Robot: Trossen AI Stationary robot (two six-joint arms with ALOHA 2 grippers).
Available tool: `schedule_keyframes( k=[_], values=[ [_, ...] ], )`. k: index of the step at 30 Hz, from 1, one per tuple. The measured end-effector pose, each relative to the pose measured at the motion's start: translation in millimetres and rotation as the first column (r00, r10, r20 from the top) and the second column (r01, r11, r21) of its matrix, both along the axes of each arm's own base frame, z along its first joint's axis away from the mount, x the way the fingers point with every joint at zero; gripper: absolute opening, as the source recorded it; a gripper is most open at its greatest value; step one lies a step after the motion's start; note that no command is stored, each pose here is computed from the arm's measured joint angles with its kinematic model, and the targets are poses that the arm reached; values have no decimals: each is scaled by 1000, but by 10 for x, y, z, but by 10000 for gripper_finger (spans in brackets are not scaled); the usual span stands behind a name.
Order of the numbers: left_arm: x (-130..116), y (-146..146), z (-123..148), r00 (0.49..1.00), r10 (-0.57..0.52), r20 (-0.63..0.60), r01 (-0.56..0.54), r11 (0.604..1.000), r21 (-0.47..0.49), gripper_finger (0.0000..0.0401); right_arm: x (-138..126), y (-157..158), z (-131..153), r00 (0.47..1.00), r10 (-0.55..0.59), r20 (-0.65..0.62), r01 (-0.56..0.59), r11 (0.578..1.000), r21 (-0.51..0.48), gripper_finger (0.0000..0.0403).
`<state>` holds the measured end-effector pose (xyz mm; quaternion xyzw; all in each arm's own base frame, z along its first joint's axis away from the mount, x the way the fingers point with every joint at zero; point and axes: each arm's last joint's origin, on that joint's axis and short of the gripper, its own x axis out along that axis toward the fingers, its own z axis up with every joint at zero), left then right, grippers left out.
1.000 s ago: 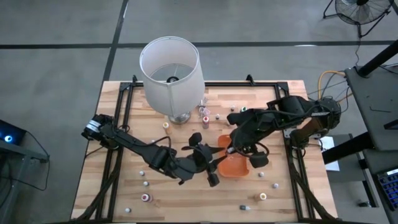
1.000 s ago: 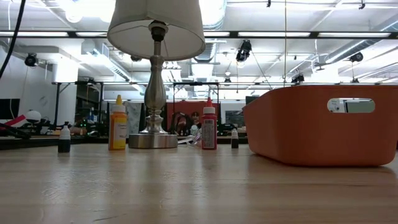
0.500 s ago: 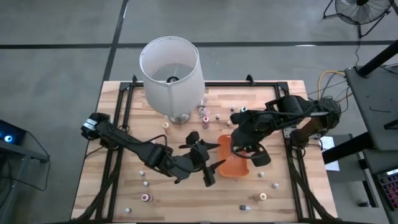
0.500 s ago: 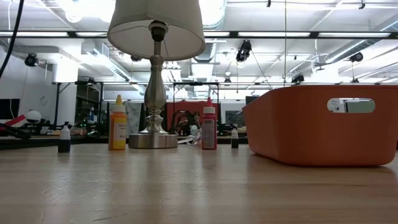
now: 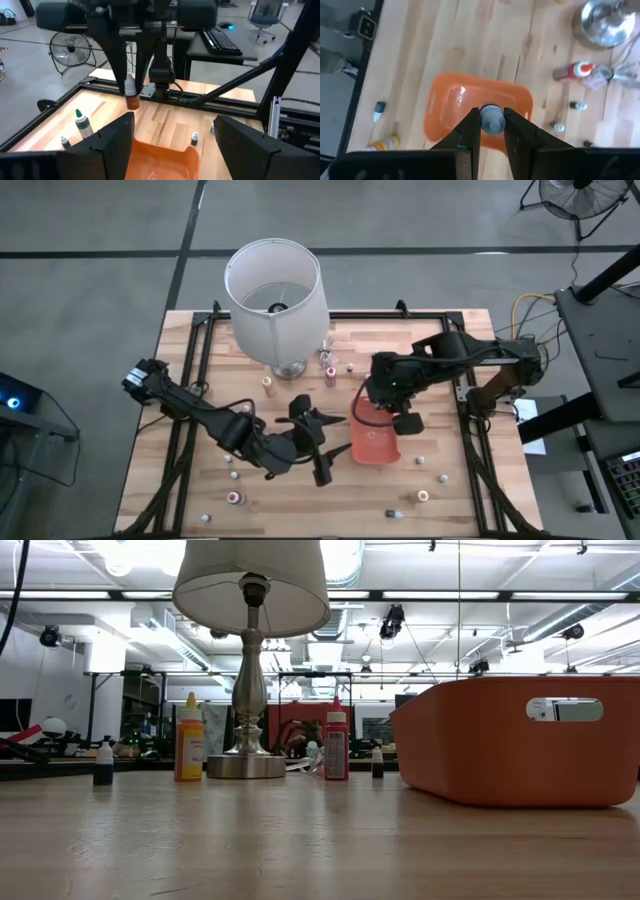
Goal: Pick & Place food coloring
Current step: Put the small food coloring bottle into the orange bin
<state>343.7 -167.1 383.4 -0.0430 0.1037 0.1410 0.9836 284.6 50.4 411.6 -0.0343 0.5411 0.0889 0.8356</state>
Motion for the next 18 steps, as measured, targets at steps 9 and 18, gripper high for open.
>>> schedule_keyframes(
  k=[9,18],
  values=[
    [-40,-49,-25,999,-16,-30,16,1000,16,245,-39,-99,-302,995,-95,1,95,995,30,58],
    [-55,-69,-38,999,-22,-43,23,999,23,245,-131,-148,-678,988,-155,-23,156,987,45,58]
  ],
)
